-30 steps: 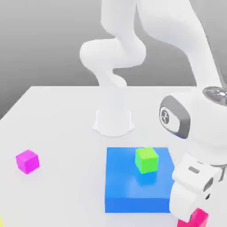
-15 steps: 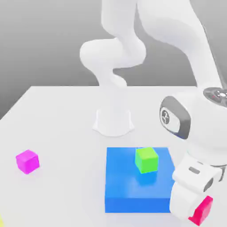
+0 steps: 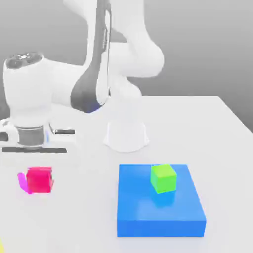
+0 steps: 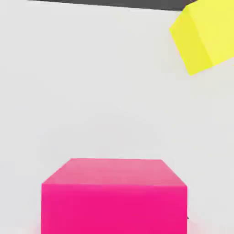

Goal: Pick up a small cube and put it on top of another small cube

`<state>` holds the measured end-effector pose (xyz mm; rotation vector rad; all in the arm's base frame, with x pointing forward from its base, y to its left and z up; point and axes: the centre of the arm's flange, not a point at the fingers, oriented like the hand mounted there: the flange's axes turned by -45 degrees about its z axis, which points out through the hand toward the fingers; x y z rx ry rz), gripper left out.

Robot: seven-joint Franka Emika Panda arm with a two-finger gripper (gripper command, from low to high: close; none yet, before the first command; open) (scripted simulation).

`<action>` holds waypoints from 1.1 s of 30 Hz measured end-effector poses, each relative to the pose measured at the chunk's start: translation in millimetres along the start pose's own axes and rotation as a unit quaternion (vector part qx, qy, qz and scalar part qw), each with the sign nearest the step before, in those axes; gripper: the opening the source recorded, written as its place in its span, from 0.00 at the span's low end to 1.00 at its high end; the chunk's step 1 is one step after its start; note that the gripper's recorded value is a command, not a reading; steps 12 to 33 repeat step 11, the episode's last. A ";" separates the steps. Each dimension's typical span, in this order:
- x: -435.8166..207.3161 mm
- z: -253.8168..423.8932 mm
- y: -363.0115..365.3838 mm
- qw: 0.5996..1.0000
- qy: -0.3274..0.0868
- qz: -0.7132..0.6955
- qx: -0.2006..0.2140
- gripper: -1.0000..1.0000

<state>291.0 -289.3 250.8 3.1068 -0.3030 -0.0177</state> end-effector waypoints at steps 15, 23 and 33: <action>-26.4 60.4 11.7 1.000 0.005 0.022 0.012 1.00; -26.4 60.4 11.7 1.000 0.005 0.022 0.012 1.00; -26.4 60.4 11.7 1.000 0.005 0.022 0.012 1.00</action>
